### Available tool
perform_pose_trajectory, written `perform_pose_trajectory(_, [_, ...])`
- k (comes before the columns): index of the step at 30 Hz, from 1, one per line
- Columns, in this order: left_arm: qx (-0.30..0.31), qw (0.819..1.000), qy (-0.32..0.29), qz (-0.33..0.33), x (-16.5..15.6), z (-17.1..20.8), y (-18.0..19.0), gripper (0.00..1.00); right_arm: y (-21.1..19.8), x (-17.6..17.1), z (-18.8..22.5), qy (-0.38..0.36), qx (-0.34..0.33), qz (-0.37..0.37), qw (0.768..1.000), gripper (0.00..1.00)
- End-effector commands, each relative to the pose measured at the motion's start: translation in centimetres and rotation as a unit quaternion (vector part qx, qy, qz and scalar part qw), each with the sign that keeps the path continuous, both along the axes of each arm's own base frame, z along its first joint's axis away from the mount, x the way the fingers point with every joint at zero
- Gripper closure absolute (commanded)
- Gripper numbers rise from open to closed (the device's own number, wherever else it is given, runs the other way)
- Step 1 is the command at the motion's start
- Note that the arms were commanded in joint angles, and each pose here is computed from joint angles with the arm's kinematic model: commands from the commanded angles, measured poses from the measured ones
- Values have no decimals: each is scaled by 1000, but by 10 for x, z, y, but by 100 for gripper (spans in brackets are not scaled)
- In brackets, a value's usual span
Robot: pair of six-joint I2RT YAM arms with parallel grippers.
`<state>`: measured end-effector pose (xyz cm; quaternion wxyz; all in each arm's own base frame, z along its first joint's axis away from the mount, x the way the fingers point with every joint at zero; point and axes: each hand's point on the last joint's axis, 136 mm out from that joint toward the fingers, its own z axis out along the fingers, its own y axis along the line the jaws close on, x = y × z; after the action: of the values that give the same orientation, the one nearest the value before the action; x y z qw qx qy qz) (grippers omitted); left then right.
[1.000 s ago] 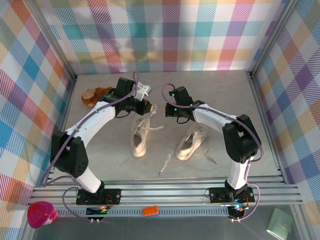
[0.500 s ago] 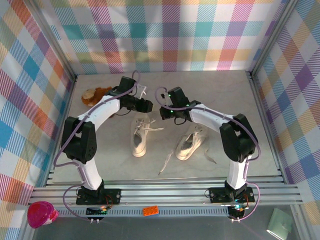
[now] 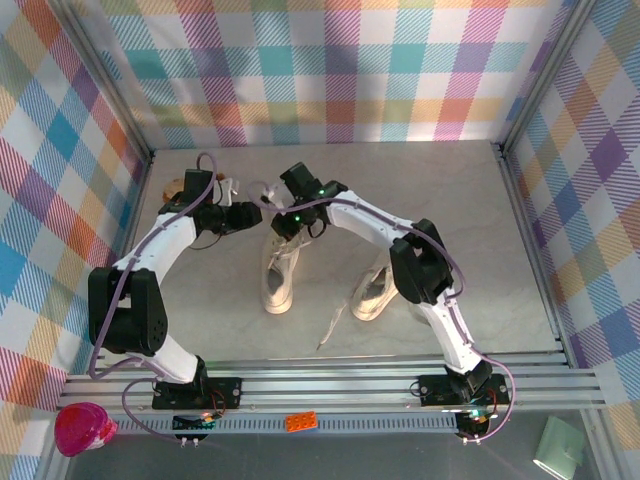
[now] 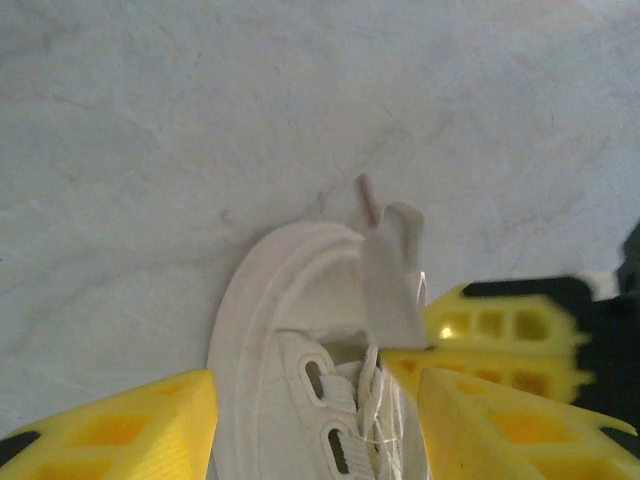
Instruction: Tie the shoes
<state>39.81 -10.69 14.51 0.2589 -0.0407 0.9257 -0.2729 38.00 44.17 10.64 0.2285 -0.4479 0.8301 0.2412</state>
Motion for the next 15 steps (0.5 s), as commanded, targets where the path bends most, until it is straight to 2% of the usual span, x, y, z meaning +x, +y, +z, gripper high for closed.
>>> perform_pose_trajectory(1, [-32,999,-10,-2,1,12,-5,45,-12,-13,-1,10,-17,29,999,100])
perform_pose_trajectory(4, [-43,999,-12,-10,3,14,-10,46,-23,-7,3,-13,-28,-4,1000,100])
perform_pose_trajectory(7, [-50,998,-20,-19,4,18,-13,46,-39,8,16,-49,-36,-65,996,100])
perform_pose_trajectory(10, [-48,998,-24,-30,6,20,-18,46,-60,13,29,-55,-39,-123,990,100])
perform_pose_trajectory(15, [9,997,-13,-82,12,18,-38,46,-93,3,29,-38,-37,-174,983,100])
